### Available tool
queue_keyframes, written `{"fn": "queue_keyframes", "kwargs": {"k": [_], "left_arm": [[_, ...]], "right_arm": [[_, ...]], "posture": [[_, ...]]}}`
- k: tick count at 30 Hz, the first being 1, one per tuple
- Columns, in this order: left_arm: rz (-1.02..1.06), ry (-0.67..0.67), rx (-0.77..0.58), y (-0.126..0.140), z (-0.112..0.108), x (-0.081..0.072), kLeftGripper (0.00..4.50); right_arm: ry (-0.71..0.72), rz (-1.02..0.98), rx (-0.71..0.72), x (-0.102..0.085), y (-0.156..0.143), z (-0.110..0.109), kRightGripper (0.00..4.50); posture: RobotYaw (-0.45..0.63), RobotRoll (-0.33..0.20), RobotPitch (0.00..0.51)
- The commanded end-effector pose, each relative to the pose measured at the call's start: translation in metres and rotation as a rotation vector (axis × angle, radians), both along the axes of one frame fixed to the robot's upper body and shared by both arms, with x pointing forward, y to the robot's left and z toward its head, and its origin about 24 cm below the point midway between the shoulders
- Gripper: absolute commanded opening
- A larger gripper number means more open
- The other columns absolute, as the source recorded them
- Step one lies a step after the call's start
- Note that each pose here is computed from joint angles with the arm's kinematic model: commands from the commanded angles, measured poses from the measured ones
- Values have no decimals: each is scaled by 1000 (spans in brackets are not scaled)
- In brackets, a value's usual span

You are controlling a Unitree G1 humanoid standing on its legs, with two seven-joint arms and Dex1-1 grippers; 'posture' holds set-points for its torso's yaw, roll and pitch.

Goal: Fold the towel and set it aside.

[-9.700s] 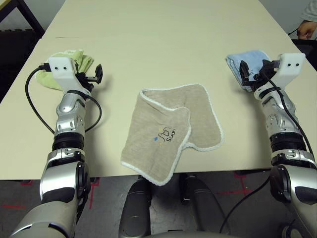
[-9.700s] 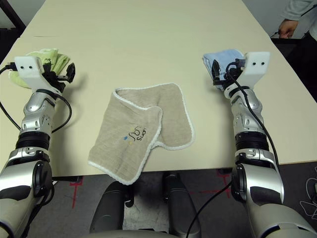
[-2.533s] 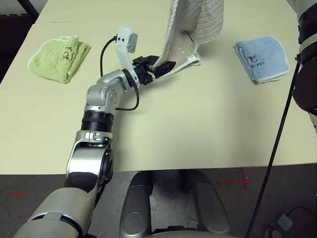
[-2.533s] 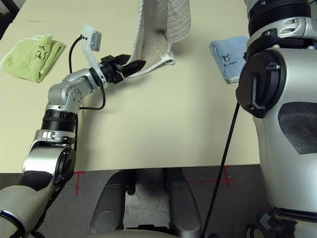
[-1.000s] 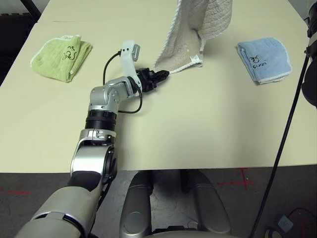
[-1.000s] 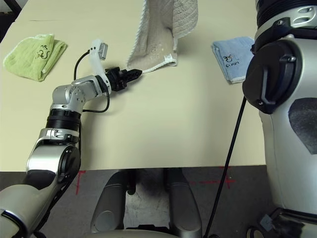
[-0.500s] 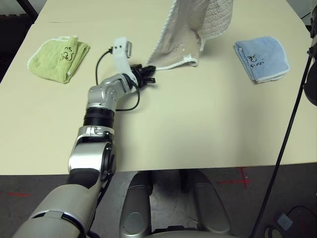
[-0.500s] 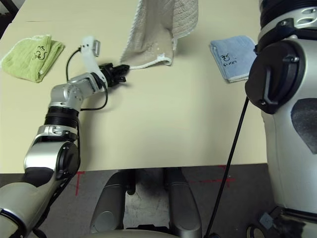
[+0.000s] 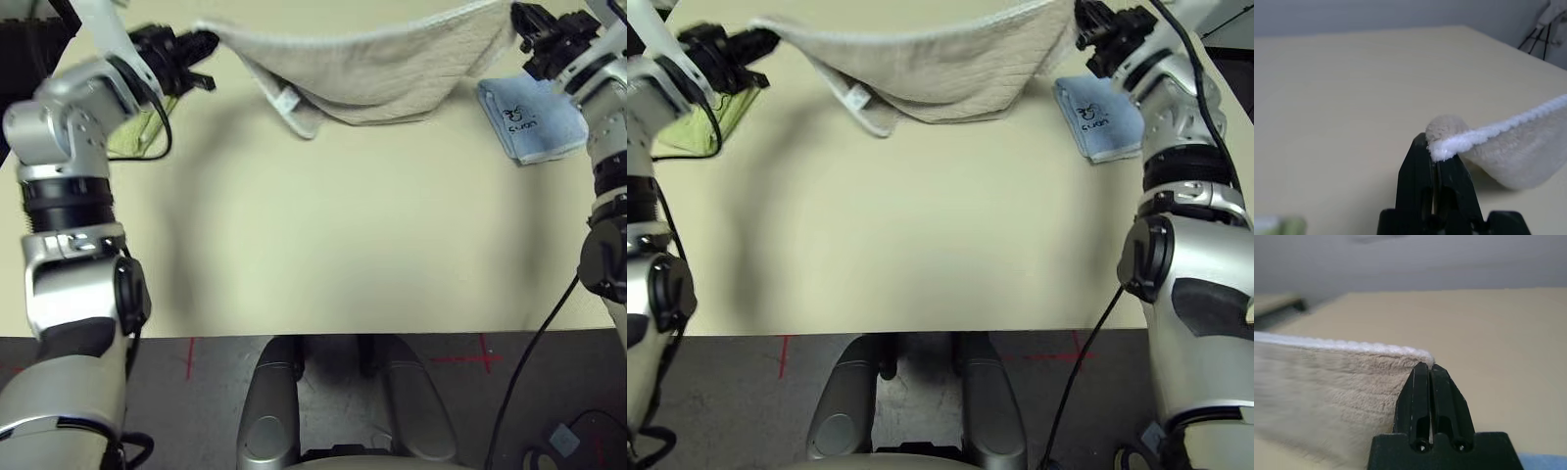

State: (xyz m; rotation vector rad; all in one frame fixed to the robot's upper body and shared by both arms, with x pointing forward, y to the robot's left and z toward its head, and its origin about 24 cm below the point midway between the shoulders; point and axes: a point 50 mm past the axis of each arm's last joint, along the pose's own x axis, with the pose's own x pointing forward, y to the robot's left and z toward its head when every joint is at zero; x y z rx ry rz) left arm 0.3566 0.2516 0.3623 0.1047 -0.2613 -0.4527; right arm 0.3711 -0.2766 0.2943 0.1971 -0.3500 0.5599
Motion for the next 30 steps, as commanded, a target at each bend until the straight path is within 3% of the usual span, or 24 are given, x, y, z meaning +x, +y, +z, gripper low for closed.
{"fn": "queue_keyframes", "kwargs": {"k": [1, 5, 9, 13, 16, 19, 21, 23, 25, 27, 30], "left_arm": [[55, 32, 10, 27, 0, -4, 16], [-2, 252, 43, 41, -34, -9, 16], [-22, 354, 54, 46, -55, -12, 16], [-41, 392, 26, 46, -61, -13, 16], [-30, 404, 16, 47, -63, -9, 16], [256, 142, -6, 50, -44, 16, 16], [305, -68, -76, 42, -17, 20, 16], [319, -369, -229, 33, 29, 11, 16], [271, -568, -374, 28, 62, -5, 16], [228, -599, -368, 26, 63, -7, 16], [212, -449, -227, 30, 28, 4, 16]], "right_arm": [[145, 237, 115, -27, -13, -3, 0], [368, 391, 11, -53, -17, -12, 0], [457, 419, -120, -58, -14, -16, 0], [390, 290, -271, -44, -18, -14, 0], [256, 152, -277, -24, -15, -5, 0], [53, -245, -291, 10, -6, 15, 0], [-112, -422, -240, 15, -1, 40, 0], [-349, -483, -69, 5, 5, 81, 0], [-503, -446, 21, -7, 8, 102, 0], [-505, -364, 6, -5, 10, 96, 0], [-389, -242, -143, 5, 15, 62, 0]], "posture": [[76, 0, 384], [66, 0, 398], [59, 0, 407], [55, 0, 410], [45, 0, 409], [52, 0, 402], [60, 0, 398], [62, 0, 396], [59, 0, 395], [53, 0, 398], [44, 0, 400]]}}
